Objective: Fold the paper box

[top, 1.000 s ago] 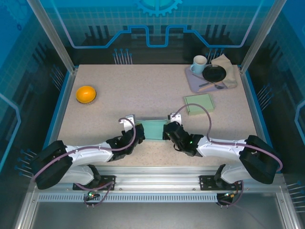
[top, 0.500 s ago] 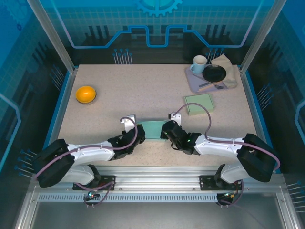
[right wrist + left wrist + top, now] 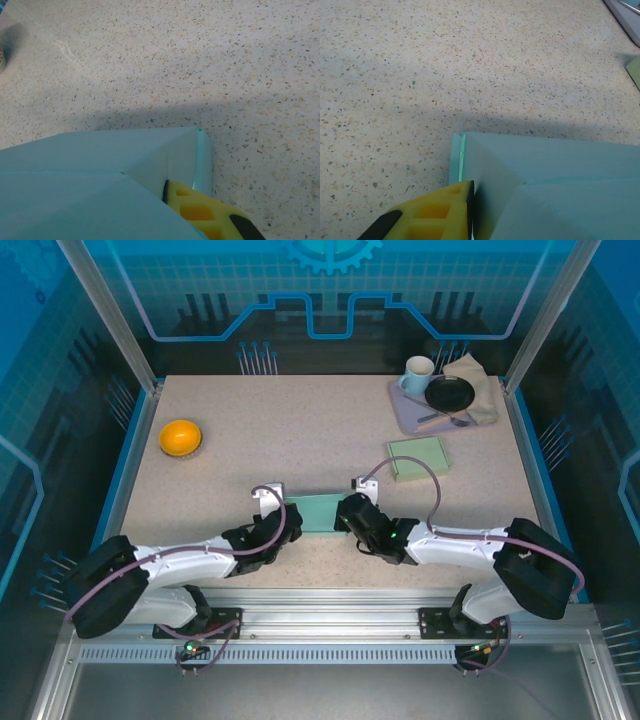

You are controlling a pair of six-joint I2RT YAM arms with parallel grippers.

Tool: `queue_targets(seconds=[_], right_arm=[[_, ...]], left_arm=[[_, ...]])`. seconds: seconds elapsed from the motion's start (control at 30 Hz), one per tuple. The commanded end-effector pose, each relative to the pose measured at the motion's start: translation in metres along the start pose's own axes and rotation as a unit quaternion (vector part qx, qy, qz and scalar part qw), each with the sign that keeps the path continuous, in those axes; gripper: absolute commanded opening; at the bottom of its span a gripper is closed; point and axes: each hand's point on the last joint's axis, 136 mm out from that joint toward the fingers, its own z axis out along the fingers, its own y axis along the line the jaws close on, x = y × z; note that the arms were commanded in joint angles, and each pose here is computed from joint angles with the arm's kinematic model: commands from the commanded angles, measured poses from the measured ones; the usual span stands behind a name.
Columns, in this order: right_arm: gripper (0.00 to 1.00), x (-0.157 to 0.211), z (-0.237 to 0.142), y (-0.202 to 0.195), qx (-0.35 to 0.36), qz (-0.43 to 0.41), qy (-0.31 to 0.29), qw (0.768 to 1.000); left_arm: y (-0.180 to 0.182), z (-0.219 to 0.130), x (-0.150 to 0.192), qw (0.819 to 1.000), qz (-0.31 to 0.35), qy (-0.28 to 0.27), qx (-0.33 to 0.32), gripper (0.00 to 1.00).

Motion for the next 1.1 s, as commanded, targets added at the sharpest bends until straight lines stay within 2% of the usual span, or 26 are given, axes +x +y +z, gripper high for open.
queue_targets(seconds=[0.0, 0.23, 0.53, 0.77, 0.97, 1.07], right_arm=[[0.08, 0.038, -0.002, -0.002, 0.001, -0.032, 0.084, 0.996], [0.08, 0.037, -0.005, 0.013, -0.028, -0.009, 0.109, 0.994], [0.08, 0.027, -0.007, 0.008, -0.020, -0.015, 0.123, 0.992], [0.08, 0.049, 0.002, -0.006, -0.004, -0.020, 0.143, 0.990], [0.07, 0.057, 0.000, -0.026, 0.036, -0.040, 0.133, 0.990], [0.07, 0.057, -0.001, -0.036, 0.054, -0.048, 0.122, 0.990]], left_arm=[[0.012, -0.001, 0.009, 0.999, 0.027, 0.024, -0.016, 0.19], [0.011, -0.004, 0.003, 0.999, 0.034, 0.034, -0.024, 0.19], [0.006, -0.009, -0.010, 0.998, 0.040, 0.033, -0.022, 0.19], [0.015, -0.003, 0.012, 0.998, 0.031, 0.058, -0.025, 0.20], [0.028, -0.007, 0.028, 0.996, 0.030, 0.078, -0.028, 0.27], [0.034, -0.012, 0.029, 0.996, 0.028, 0.078, -0.027, 0.34]])
